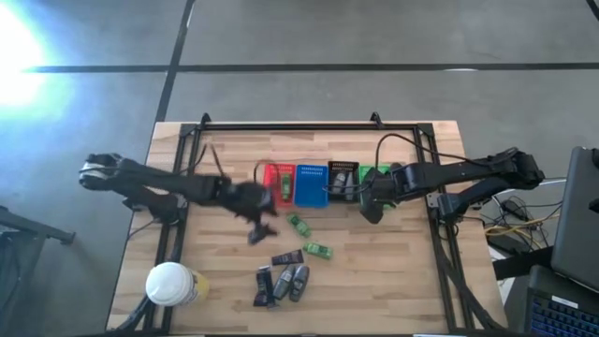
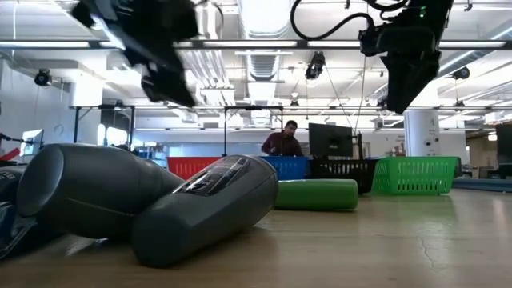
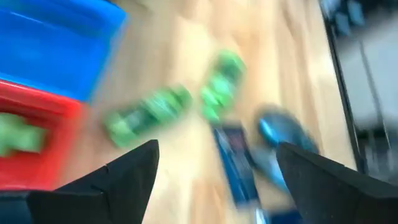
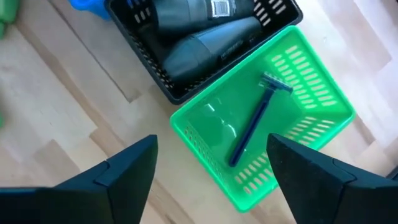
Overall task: Pick & Place Travel size toiletries
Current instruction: Put the green shampoo into the red bin
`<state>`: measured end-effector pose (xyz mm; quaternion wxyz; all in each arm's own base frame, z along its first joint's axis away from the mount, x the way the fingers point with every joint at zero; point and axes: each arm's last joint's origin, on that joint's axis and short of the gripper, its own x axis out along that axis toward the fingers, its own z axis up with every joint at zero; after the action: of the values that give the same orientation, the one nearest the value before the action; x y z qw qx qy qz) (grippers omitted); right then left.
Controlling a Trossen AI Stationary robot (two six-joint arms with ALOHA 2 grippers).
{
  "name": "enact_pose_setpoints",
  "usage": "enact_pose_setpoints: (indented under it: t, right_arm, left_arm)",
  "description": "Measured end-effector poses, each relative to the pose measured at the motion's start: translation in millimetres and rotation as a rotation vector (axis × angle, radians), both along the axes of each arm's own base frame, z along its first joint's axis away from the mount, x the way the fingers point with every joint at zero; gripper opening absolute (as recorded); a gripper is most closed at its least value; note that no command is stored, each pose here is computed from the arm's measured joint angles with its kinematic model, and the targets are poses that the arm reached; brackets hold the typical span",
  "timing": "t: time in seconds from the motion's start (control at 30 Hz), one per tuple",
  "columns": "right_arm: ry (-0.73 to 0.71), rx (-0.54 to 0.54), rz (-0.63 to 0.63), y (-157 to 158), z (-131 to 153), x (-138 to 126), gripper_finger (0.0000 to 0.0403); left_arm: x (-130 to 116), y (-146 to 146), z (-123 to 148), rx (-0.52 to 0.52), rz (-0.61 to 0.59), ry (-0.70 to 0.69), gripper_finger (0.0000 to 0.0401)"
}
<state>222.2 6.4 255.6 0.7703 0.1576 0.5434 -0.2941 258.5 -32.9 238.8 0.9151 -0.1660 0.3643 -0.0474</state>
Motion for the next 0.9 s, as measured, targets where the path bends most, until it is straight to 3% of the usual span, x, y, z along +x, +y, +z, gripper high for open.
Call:
enact_pose_setpoints:
  t: [0.17, 0.4, 0.53, 0.63, 0.8, 0.9]
  right_arm:
    - [0.034, 0.015, 0.021, 1, -6, 3, 0.0305]
    - [0.09, 0.01, 0.033, 1, -18, 10, 0.0301]
    - [0.139, 0.0, 0.076, 2, -26, 15, 0.0289]
    - [0.165, -0.004, 0.093, 2, -30, 17, 0.0281]
    - [0.166, 0.02, 0.095, 3, -30, 17, 0.0272]
    - [0.154, 0.018, 0.096, 3, -28, 15, 0.0269]
  left_arm:
    - [-16, -51, -14, 0.138, -0.133, 0.102, 0.0316]
    - [-23, -113, -33, 0.152, -0.245, 0.175, 0.0314]
    - [-18, -137, -42, 0.268, -0.348, 0.169, 0.0314]
    - [-12, -135, -46, 0.353, -0.322, 0.166, 0.0314]
    - [-8, -97, -43, 0.366, -0.167, 0.257, 0.0314]
    - [8, -76, -36, 0.501, -0.285, 0.14, 0.0312]
